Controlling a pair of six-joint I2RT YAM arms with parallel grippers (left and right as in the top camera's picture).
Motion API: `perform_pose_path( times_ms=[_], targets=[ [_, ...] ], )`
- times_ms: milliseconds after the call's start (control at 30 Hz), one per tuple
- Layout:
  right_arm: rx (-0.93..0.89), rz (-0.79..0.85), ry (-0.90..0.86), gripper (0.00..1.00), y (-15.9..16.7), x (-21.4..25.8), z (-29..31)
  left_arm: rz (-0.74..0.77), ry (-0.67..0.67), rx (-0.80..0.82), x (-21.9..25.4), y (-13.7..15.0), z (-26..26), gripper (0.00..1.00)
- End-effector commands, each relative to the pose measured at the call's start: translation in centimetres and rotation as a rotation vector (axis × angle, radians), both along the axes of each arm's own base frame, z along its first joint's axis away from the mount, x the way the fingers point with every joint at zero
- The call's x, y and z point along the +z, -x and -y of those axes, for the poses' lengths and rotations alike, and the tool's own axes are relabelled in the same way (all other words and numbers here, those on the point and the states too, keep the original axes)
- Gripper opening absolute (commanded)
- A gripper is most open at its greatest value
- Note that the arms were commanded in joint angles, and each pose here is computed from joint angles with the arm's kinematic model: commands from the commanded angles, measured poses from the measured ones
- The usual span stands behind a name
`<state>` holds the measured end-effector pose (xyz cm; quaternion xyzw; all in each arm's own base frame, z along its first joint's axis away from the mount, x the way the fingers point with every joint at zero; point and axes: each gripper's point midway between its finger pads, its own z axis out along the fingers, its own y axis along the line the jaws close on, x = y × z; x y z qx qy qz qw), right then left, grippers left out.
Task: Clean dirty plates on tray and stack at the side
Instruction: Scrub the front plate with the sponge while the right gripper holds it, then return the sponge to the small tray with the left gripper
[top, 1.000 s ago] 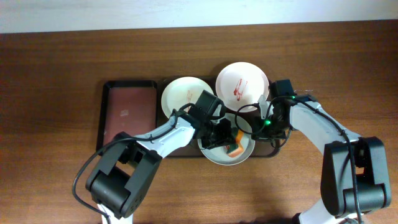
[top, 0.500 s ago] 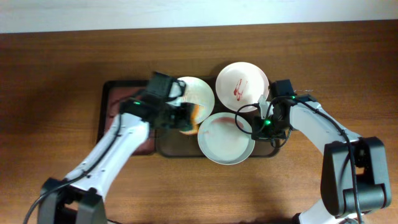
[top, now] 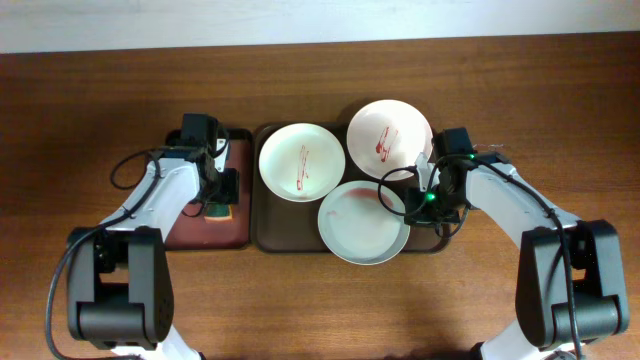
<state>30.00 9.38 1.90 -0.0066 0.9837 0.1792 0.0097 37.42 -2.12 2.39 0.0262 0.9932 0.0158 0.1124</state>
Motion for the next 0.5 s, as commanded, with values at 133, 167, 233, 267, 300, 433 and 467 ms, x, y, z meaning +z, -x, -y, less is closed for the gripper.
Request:
perform_pose_path(
  times_ms=[133,167,233,267,300,433,467],
  targets=[
    [0.002,-0.017,0.022,0.04,0.4,-0.5,0.2,0.054,-0.054,0.007,-0.9,-1.9,-0.9,0.59],
    [0.002,-0.017,0.022,0.04,0.4,-0.5,0.2,0.042,-0.046,0.004,-1.4,-1.8,-0.7,0.58],
    [0.002,-0.017,0.022,0.04,0.4,-0.5,0.2,0.035,-0.003,-0.006,-1.9,-1.9,0.1,0.45],
    [0.002,-0.018,0.022,0.04,0.5,-0.5,0.2,0.034,0.002,-0.008,-1.9,-1.9,0.1,0.40],
    [0.002,-0.018,0.022,0.04,0.5,-0.5,0.2,0.033,0.002,-0.008,-1.9,-1.9,0.2,0.31],
    [0.002,-0.018,0.022,0.04,0.5,-0.5,0.2,0.057,0.022,-0.011,-0.5,-2.7,0.5,0.00],
    [0.002,-0.018,0.022,0.04,0.5,-0.5,0.2,0.049,0.022,-0.007,0.1,-2.8,0.3,0.39]
  ],
)
